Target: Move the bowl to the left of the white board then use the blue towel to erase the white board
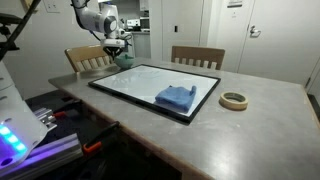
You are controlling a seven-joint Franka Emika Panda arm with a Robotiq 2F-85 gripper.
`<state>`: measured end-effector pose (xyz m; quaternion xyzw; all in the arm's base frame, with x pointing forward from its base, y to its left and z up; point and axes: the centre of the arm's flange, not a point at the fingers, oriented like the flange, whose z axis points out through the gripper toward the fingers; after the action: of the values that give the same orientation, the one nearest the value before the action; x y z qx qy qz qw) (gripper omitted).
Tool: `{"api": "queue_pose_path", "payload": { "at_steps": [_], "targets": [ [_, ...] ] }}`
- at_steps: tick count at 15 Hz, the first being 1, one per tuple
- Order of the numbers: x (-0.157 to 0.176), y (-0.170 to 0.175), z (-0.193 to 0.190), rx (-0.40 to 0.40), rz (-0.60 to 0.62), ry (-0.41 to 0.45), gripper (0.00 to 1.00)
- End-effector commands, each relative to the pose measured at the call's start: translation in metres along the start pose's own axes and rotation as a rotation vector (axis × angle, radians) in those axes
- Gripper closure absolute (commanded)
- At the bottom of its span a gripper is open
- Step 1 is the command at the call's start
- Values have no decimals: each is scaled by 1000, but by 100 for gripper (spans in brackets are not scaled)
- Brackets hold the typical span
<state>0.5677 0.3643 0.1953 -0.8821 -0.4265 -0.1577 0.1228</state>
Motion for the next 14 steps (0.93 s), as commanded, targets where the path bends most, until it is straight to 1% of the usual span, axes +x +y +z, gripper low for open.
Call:
{"api": "queue_pose_path", "payload": {
  "at_steps": [1, 9, 10, 11, 13, 14],
  "targets": [
    [-41, -22, 5, -9, 24, -47, 99],
    [-63, -39, 0, -8, 44, -77, 99],
    [-65, -40, -1, -8, 47, -79, 69],
    [-67, -41, -2, -11, 50, -83, 68],
    [-81, -43, 4, -4, 73, -112, 56],
    [-88, -44, 8, 1, 81, -127, 48]
  ]
}}
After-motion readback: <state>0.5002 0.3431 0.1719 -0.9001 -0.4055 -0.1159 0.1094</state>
